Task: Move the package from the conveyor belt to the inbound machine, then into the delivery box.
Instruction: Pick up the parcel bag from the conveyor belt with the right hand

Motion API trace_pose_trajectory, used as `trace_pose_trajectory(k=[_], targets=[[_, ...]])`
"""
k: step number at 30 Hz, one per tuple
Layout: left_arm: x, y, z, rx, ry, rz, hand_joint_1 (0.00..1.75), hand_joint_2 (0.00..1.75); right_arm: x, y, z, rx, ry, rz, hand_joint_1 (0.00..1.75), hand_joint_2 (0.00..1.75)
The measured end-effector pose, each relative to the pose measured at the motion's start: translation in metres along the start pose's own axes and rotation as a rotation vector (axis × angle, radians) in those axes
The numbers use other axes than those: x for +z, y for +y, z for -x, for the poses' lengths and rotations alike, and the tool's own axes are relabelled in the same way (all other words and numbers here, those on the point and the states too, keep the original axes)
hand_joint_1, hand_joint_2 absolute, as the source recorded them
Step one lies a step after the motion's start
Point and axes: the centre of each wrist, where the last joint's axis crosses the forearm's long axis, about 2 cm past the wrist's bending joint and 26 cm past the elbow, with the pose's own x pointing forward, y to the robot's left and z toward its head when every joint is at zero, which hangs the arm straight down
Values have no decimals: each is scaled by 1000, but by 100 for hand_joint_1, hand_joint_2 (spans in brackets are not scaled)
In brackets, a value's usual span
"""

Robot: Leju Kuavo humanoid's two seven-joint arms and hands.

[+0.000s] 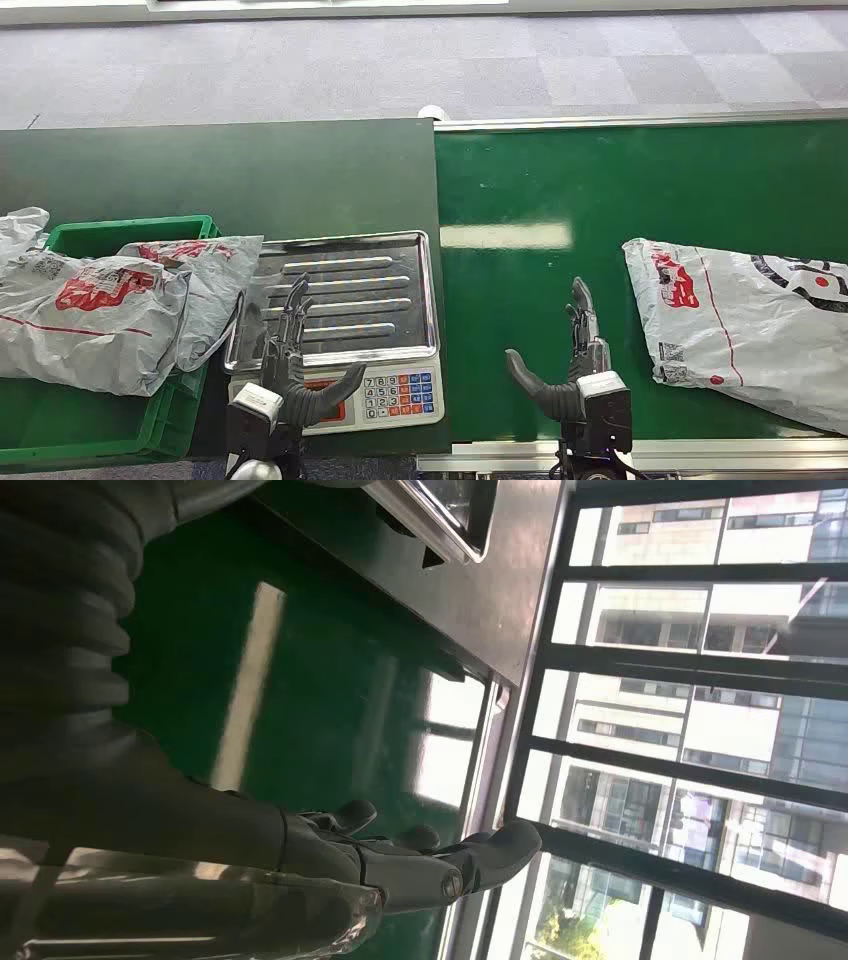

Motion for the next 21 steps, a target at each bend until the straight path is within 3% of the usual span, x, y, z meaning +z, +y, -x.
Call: trace_pose_trajectory(k=[21], targets=[[0,0,0,-2,-2,-3,0,175,0,0,0,1,0,-1,0,175]])
